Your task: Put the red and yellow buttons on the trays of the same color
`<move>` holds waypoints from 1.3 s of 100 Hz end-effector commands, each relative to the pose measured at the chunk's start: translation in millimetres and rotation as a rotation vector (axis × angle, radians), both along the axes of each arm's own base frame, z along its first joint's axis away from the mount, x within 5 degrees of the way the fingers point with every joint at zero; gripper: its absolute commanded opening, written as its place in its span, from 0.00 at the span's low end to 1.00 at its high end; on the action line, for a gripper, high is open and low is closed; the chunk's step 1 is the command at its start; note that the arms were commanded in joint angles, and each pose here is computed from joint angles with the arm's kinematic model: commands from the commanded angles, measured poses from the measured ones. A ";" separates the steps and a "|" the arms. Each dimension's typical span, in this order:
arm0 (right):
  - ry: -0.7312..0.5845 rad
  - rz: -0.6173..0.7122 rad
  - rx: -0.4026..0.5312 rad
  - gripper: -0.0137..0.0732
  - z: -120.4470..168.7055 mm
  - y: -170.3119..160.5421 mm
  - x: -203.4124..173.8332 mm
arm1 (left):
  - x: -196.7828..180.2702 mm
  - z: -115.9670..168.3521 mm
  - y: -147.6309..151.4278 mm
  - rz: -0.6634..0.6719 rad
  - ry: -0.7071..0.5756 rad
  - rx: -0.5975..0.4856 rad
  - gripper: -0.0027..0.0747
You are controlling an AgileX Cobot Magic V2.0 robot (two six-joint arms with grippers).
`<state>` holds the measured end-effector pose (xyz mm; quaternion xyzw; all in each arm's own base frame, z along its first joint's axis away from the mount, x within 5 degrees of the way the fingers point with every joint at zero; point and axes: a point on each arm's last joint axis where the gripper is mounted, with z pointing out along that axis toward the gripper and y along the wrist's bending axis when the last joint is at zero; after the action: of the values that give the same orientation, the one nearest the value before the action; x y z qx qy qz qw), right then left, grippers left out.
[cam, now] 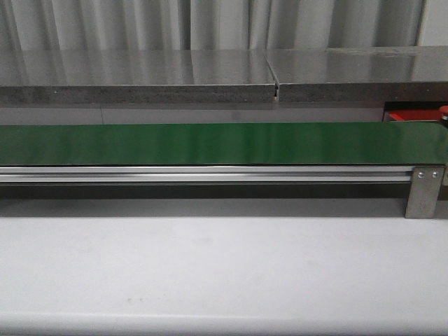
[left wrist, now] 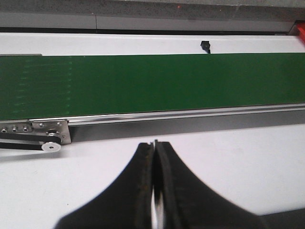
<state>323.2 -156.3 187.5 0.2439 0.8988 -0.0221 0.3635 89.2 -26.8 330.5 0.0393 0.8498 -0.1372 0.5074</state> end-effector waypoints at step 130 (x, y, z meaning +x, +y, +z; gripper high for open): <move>-0.382 0.537 -0.234 0.02 176.3 143.0 -63.4 | 2.5 13.4 -1.0 0.005 -0.079 -0.036 0.01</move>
<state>271.1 -21.1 339.9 -0.0253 0.8627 0.0242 0.5046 89.2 -26.8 330.5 0.0393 0.8498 -0.1372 0.5074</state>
